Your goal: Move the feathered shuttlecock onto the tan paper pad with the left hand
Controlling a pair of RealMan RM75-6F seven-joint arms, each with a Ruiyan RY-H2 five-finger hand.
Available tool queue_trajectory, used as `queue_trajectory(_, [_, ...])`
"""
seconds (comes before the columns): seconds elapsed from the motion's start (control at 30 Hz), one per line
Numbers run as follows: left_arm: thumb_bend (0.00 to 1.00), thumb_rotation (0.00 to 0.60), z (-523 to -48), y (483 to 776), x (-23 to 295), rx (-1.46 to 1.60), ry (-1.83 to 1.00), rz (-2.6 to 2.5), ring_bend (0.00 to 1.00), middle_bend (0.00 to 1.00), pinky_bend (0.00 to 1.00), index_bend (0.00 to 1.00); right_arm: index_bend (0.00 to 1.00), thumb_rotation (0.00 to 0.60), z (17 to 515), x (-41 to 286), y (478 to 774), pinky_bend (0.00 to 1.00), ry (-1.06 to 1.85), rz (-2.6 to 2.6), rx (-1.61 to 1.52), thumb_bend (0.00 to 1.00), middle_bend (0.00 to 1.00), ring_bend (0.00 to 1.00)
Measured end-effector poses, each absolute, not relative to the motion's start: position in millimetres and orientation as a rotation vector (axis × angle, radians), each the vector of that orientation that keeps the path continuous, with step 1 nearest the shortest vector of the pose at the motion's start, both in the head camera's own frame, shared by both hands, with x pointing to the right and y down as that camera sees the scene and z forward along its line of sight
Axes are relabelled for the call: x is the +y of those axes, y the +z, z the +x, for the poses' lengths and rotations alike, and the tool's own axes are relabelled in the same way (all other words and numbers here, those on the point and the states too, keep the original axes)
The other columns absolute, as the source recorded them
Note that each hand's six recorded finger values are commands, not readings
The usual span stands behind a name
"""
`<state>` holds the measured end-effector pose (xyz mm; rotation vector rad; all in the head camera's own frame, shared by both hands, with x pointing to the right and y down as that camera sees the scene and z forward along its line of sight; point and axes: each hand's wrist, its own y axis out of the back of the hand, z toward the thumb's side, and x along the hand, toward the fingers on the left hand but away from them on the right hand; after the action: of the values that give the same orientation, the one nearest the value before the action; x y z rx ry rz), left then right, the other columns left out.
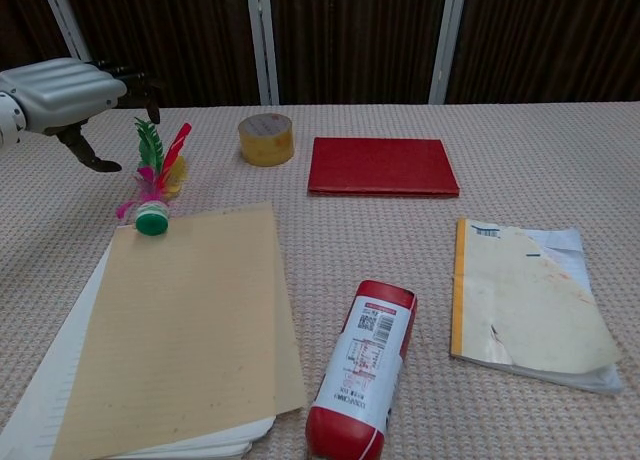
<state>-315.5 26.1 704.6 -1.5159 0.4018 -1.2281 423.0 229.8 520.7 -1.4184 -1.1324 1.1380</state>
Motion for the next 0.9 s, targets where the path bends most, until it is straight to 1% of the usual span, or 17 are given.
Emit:
queue_trajectory(0.07, [0.22, 0.6, -318, 709, 23, 0.389, -1.244, -1.504, 0.0, 0.0, 0.0, 0.28, 0.0, 0.6, 424, 230, 521, 0.0, 1.141, -1.41, -1.134, 0.05, 0.0, 0.0])
queue_trajectory(0.37, [0.22, 0.6, -332, 732, 14, 0.358, -1.332, -1.484, 0.0, 0.0, 0.0, 0.24, 0.0, 0.6, 422, 226, 526, 0.0, 1.158, -1.415, -1.124, 0.05, 0.0, 0.0])
queue_trajectory(0.67, [0.22, 0.6, -319, 753, 6, 0.351, -1.359, -1.521, 0.0, 0.0, 0.0, 0.26, 0.0, 0.6, 425, 225, 524, 0.0, 1.162, -1.395, -1.139, 0.05, 0.0, 0.0])
queue_trajectory(0.77, [0.24, 0.6, -310, 759, 4, 0.348, -1.36, -1.532, 0.0, 0.0, 0.0, 0.32, 0.0, 0.6, 422, 226, 527, 0.0, 1.165, -1.415, -1.127, 0.05, 0.0, 0.0])
queue_trajectory(0.83, [0.3, 0.6, -303, 762, 2, 0.349, -1.355, -1.54, 0.0, 0.0, 0.0, 0.39, 0.0, 0.6, 421, 225, 528, 0.0, 1.167, -1.419, -1.117, 0.05, 0.0, 0.0])
queue_trajectory(0.9, [0.4, 0.6, -298, 764, 1, 0.358, -1.349, -1.554, 0.0, 0.0, 0.0, 0.49, 0.0, 0.6, 421, 223, 529, 0.0, 1.168, -1.417, -1.116, 0.05, 0.0, 0.0])
